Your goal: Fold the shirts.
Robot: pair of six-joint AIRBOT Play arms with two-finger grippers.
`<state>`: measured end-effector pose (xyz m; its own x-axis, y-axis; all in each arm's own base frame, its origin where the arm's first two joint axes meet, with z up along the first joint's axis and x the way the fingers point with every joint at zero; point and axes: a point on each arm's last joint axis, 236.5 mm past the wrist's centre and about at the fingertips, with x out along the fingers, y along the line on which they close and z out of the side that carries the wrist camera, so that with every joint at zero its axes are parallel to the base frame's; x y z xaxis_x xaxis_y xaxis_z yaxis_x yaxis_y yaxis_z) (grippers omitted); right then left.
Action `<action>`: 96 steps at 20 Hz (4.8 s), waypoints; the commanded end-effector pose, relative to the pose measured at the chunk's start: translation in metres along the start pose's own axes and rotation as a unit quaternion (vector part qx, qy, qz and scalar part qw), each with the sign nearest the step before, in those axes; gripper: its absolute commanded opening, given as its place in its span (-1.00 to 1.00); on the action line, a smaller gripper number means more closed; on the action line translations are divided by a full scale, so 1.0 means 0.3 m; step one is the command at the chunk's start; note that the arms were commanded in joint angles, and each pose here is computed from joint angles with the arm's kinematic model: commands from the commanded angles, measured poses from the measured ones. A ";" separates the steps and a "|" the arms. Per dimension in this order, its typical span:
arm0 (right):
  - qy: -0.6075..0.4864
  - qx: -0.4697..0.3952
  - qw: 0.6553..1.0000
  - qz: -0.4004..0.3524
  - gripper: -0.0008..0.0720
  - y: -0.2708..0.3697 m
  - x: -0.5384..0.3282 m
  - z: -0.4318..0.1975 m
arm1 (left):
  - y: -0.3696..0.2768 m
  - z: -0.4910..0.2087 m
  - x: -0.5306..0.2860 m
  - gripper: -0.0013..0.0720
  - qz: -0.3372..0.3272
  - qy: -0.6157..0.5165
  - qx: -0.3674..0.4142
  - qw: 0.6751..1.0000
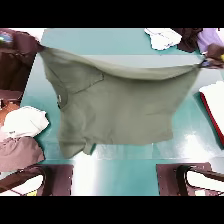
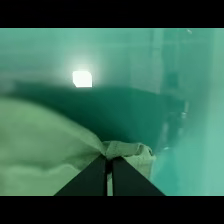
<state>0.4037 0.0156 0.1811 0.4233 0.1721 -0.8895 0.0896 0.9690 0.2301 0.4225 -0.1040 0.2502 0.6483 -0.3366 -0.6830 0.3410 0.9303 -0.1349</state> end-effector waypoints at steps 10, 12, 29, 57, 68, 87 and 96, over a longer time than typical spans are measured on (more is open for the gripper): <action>-0.044 -0.038 0.998 -0.036 -0.93 -0.022 0.447 0.050 | 0.384 -0.181 0.421 -0.88 0.098 0.079 -0.035 0.991; -0.012 -0.040 0.998 -0.038 -0.93 -0.025 0.500 -0.031 | 0.421 -0.289 0.438 -0.88 0.097 0.121 -0.047 0.987; 0.090 -0.046 0.995 -0.023 0.28 0.018 0.643 -0.315 | 0.329 -0.709 0.443 0.22 0.029 0.315 -0.062 0.947; 0.066 -0.088 0.994 -0.019 0.26 -0.003 0.264 -0.305 | -0.125 -1.465 0.159 0.22 -0.051 0.427 -0.281 0.858; 0.148 -0.074 0.986 -0.013 0.26 -0.030 0.311 -0.511 | -0.098 -1.339 0.196 -0.88 -0.053 0.377 -0.270 0.884; 0.258 0.087 0.956 0.110 0.00 0.101 0.647 -0.862 | -0.082 -1.161 0.165 -0.88 -0.071 0.343 -0.219 0.911; 0.264 0.030 0.960 0.089 -0.93 0.038 0.424 -0.903 | -0.140 -1.069 0.062 -0.88 -0.081 0.313 -0.183 0.928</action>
<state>0.2379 0.1091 -0.0595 -0.0511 0.4350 -0.8990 0.1430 0.8941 0.4245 0.2089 -0.0972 -0.0078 0.0208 -0.4289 -0.9031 0.0457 0.9027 -0.4277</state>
